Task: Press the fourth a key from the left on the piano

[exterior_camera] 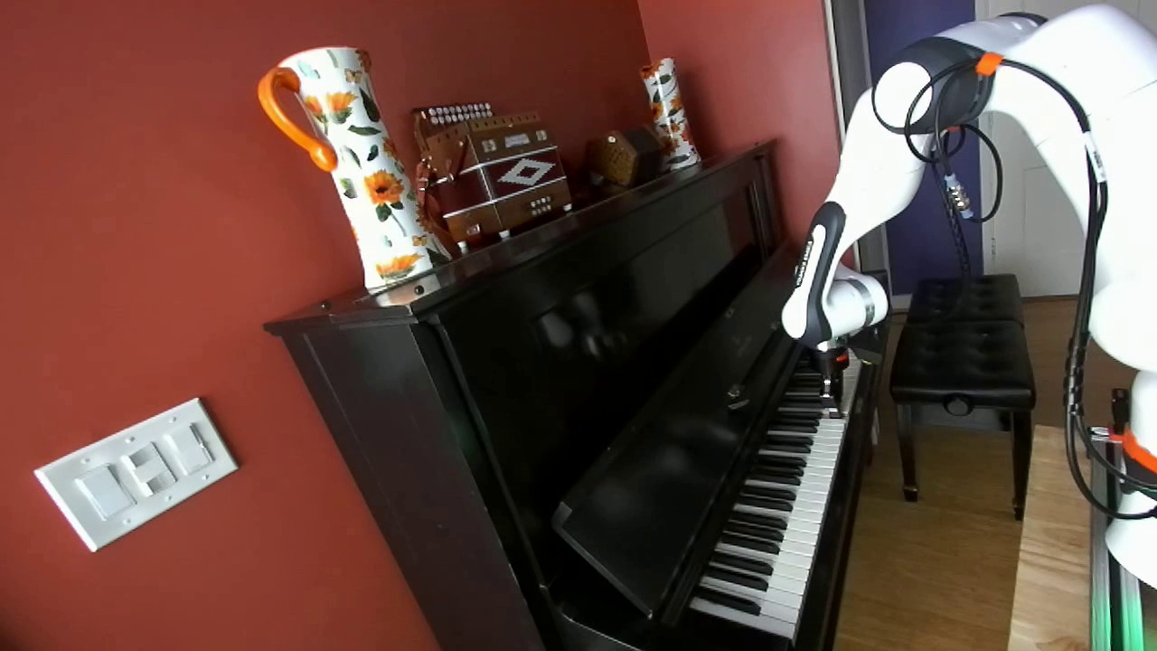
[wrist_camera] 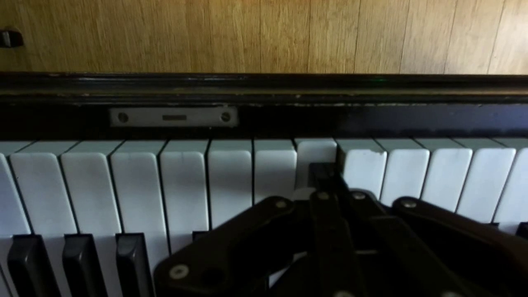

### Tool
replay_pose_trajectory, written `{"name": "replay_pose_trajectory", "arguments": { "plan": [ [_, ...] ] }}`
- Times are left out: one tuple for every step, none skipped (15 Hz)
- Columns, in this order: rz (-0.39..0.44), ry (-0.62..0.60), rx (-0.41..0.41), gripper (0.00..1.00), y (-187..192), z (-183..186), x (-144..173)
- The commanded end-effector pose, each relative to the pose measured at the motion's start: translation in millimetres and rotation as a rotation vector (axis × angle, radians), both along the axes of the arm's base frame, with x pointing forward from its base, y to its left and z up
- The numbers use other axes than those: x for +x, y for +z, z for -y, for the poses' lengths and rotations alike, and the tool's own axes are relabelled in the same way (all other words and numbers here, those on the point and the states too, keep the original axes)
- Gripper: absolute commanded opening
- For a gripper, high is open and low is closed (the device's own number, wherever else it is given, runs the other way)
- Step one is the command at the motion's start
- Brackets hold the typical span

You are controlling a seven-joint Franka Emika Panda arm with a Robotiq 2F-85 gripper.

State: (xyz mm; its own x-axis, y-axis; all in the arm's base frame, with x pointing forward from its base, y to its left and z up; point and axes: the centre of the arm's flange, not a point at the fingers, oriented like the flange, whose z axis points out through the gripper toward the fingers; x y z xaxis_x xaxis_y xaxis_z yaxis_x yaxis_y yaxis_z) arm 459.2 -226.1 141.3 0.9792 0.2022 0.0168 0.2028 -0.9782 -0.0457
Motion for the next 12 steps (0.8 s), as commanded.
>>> {"name": "replay_pose_trajectory", "arguments": {
  "plan": [
    [0.002, 0.005, 0.015, 0.0, -18.5, 4.5, 0.3],
    [0.002, 0.005, 0.016, 0.0, -18.4, 4.5, 0.3],
    [0.003, 0.005, 0.016, 0.0, -18.3, 4.5, 0.1],
    [0.003, 0.005, 0.016, 0.0, -18.2, 4.5, 0.1],
    [0.004, 0.005, 0.016, 0.0, -17.9, 4.3, 0.0],
    [0.004, 0.006, 0.016, 0.0, -17.5, 4.1, -0.1],
    [0.004, 0.007, 0.017, 0.0, -16.4, 3.7, -0.2],
    [0.007, 0.007, 0.018, 0.0, -14.5, 3.3, -0.3],
    [0.007, 0.008, 0.015, 0.0, -12.1, 2.9, -0.3],
    [0.008, 0.01, 0.015, 0.0, -10.0, 2.4, -0.2],
    [0.009, 0.011, 0.013, 0.0, -7.2, 1.8, -0.2],
    [0.01, 0.011, 0.01, 0.0, -3.9, 1.2, 0.0]
  ]
}}
